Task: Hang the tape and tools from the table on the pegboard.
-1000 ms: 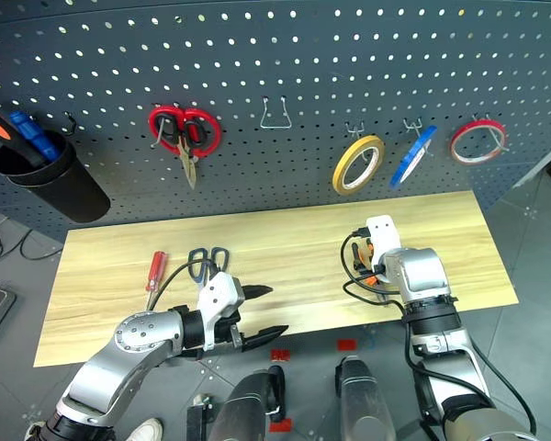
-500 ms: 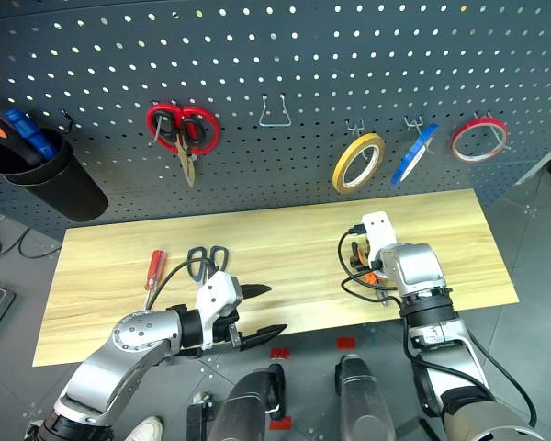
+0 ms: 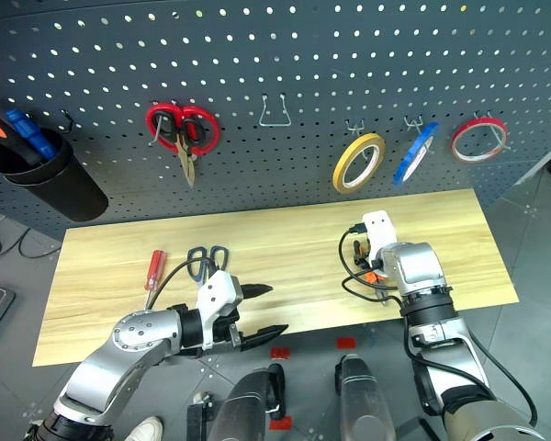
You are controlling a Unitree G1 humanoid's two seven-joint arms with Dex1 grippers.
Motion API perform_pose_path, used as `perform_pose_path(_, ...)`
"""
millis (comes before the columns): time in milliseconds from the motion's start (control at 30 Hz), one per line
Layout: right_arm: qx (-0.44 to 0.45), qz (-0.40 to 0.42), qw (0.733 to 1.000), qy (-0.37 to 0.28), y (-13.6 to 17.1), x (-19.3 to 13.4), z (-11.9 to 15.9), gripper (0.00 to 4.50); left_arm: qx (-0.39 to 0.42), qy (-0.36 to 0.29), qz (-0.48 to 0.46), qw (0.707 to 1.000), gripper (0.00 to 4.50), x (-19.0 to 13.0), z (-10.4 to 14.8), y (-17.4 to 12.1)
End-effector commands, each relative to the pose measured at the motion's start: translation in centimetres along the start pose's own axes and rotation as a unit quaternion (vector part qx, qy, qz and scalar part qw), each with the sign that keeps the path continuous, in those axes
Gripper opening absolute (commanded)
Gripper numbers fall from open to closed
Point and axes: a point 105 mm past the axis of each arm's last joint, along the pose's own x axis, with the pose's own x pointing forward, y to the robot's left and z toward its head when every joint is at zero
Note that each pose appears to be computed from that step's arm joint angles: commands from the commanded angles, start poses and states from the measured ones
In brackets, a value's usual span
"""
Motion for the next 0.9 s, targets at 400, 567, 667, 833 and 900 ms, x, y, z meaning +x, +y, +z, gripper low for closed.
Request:
perform_pose_path(400, -0.107, 0.235, 0.919, -0.297, 7.1, -11.5, 6.4, 3.02, -0.01, -0.114, 0.094, 0.989, 4.5, -2.2, 5.5, -2.7)
perform_pose_path(567, -0.066, 0.275, 0.883, -0.374, 9.0, -14.1, 8.5, 3.02, -0.031, -0.131, 0.147, 0.98, 4.5, -3.4, 6.2, -3.6)
perform_pose_path(667, -0.055, 0.275, 0.855, -0.437, 9.6, -15.6, 10.2, 3.02, -0.037, -0.14, 0.216, 0.965, 4.5, -4.5, 6.5, -3.4)
perform_pose_path(833, -0.037, 0.257, 0.822, -0.507, 10.0, -17.1, 12.5, 3.02, -0.022, -0.173, 0.302, 0.937, 4.5, -5.9, 7.8, -2.5)
perform_pose_path(900, -0.04, 0.243, 0.803, -0.543, 10.2, -17.9, 13.7, 3.02, -0.007, -0.188, 0.333, 0.924, 4.5, -6.5, 8.4, -1.9)
